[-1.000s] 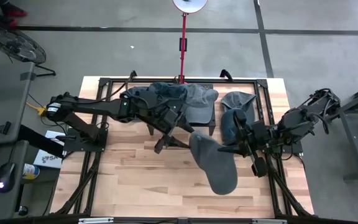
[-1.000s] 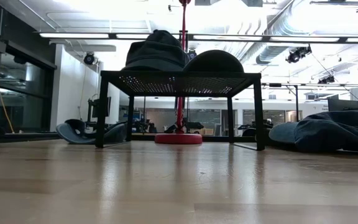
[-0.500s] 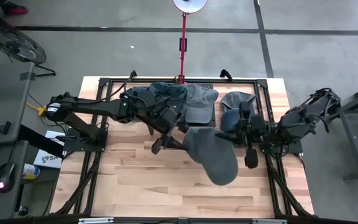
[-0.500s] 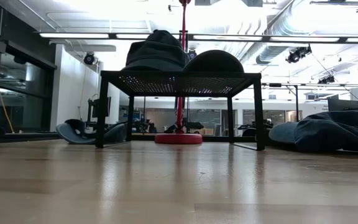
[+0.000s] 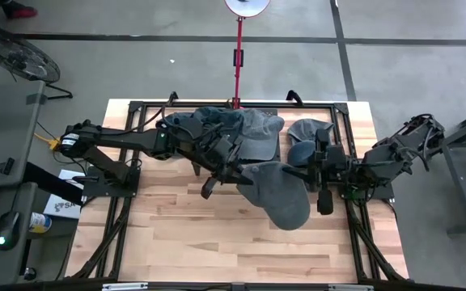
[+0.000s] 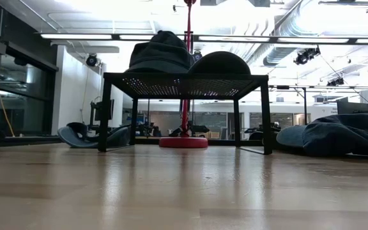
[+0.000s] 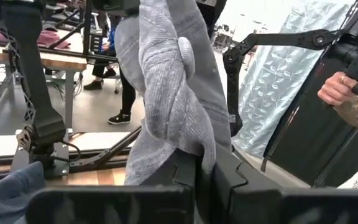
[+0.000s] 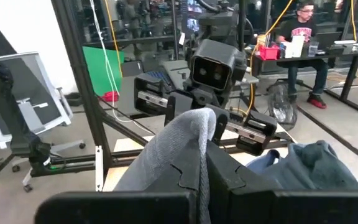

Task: Pick & Place hat
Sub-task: Stack the left gray cap on the gray cap

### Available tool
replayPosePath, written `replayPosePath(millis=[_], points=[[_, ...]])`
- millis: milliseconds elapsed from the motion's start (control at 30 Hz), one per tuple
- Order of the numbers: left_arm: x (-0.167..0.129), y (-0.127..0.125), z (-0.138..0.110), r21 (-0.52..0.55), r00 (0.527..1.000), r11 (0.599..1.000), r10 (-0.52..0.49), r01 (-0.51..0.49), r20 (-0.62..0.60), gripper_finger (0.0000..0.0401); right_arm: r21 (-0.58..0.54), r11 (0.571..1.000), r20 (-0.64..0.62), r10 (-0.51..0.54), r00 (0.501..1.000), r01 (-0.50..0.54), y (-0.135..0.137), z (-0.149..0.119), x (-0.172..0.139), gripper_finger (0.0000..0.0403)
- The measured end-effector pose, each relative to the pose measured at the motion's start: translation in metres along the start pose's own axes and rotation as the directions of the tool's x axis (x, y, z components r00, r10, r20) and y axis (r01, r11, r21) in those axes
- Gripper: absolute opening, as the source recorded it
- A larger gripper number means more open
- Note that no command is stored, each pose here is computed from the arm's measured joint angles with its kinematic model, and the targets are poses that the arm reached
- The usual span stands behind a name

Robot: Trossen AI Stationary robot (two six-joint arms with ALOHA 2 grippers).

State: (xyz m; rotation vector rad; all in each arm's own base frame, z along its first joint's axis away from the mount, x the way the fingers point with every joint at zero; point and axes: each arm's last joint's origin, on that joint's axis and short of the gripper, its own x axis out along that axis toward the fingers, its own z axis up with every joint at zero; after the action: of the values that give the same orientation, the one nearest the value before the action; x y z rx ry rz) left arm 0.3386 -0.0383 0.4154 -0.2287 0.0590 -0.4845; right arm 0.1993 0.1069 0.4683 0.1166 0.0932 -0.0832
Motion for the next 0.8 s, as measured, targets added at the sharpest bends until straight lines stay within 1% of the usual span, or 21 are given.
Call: replayPosePath(millis=[133, 233, 333, 400, 600, 667, 800], points=[[0.0, 0.002, -0.003, -0.013, 0.999, 0.999, 0.04, -0.04, -0.025, 0.0006, 0.0, 1.0, 0.0, -0.001, 1.0, 0.001, 0.0, 0.0, 0.0, 0.0001], [-0.005, 0.001, -0.003, -0.023, 0.996, 0.997, 0.076, -0.077, -0.047, 0.0004, -0.001, 1.0, -0.001, -0.008, 1.0, 0.008, 0.0, 0.0, 0.0, 0.0013], [-0.011, -0.002, -0.002, -0.034, 0.991, 0.993, 0.106, -0.109, -0.076, 0.0003, -0.018, 0.999, -0.017, -0.034, 0.999, 0.034, -0.001, -0.002, 0.0, 0.0041], [-0.013, -0.002, -0.002, -0.035, 0.991, 0.993, 0.108, -0.111, -0.082, 0.0003, -0.024, 0.999, -0.034, -0.047, 0.998, 0.046, -0.002, -0.005, 0.0, 0.0067], [-0.025, -0.008, -0.001, -0.064, 0.982, 0.987, 0.137, -0.146, -0.13, 0.0002, -0.052, 0.997, -0.075, -0.057, 0.996, 0.053, -0.003, -0.01, 0.0, 0.0139], [-0.027, -0.008, -0.002, -0.085, 0.978, 0.984, 0.143, -0.157, -0.15, 0.0001, -0.069, 0.996, -0.078, -0.064, 0.995, 0.059, -0.002, -0.011, 0.002, 0.0154], [-0.029, -0.008, -0.005, -0.12, 0.969, 0.977, 0.154, -0.179, -0.191, 0.0001, -0.18, 0.98, -0.105, -0.099, 0.99, 0.079, 0.004, -0.019, 0.017, 0.0166]])
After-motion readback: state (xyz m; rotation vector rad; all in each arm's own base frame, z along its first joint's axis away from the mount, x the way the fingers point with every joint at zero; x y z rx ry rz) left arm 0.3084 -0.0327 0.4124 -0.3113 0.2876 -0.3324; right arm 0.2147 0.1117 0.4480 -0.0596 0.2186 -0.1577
